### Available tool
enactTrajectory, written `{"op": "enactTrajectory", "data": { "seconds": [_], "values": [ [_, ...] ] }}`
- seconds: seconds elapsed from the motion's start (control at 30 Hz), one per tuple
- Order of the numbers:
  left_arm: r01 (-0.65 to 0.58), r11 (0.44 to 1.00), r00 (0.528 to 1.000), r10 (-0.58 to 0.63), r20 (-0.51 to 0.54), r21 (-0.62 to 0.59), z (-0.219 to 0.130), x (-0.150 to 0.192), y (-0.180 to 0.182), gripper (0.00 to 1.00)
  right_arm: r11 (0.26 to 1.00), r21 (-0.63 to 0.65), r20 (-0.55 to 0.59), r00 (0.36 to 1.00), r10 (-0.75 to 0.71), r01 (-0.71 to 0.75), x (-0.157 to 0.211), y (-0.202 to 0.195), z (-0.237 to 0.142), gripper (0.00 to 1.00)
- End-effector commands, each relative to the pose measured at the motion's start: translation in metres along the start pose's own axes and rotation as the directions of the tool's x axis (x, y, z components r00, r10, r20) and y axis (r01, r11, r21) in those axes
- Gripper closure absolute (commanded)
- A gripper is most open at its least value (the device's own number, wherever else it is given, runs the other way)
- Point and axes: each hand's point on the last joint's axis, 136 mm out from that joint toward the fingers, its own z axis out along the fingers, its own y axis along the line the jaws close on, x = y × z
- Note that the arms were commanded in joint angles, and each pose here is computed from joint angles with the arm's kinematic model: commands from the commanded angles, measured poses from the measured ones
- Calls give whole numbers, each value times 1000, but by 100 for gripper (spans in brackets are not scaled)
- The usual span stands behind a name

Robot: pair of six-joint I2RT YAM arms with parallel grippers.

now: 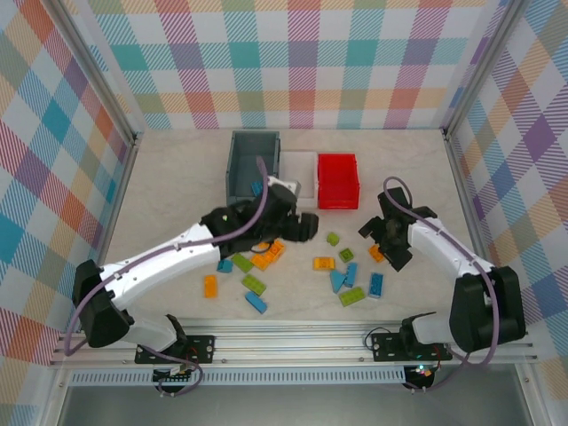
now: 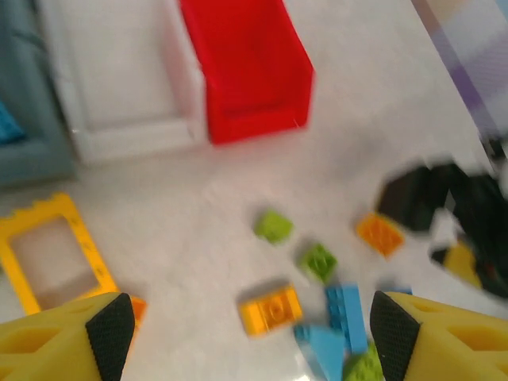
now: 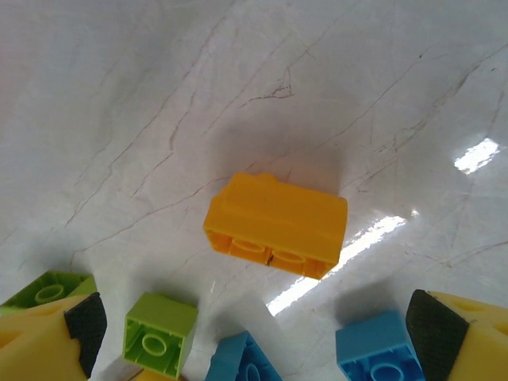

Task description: Sort the legos into containers by color

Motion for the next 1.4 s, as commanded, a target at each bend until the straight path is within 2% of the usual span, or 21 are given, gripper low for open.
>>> {"op": "enactTrajectory", "data": {
  "seconds": [0.0,0.17,0.3,0.47,0.6,0.7,0.77,0.87,1.07,1.17,1.37],
  "values": [
    [-63,991,996,55,74,115,-18,11,-24,12,997,-38,-38,997,66,-67,-1,11,12,2],
    [-66,986,995,53,86,153,-34,36,-30,12,996,6,-46,995,85,-85,-7,6,28,8],
    [-67,986,995,56,78,150,-38,43,-30,12,995,35,-41,995,92,-90,-10,1,37,14],
    [-71,987,994,58,87,146,-41,40,-29,13,996,45,-43,996,81,-79,-11,1,41,25],
    [-75,988,994,62,95,138,-43,37,-29,13,996,47,-28,996,79,-78,-12,-2,40,39],
    [-73,988,993,60,104,132,-45,35,-27,13,998,28,-13,999,48,-48,-14,1,34,49],
    [-70,991,992,57,114,116,-46,32,-25,13,1000,7,11,1000,12,-12,-17,7,26,52],
    [-45,997,989,37,140,57,-51,26,-13,14,996,-34,80,993,-83,86,-20,27,1,52],
    [10,997,975,6,221,-72,-65,11,16,14,928,-133,215,924,-316,349,-20,111,-45,51],
    [28,993,974,-1,228,-113,-69,9,23,14,902,-138,225,899,-375,410,-27,146,-44,51],
    [41,991,977,-13,212,-128,-68,15,28,14,883,-54,217,869,-446,467,-50,191,-16,51]
  ]
}}
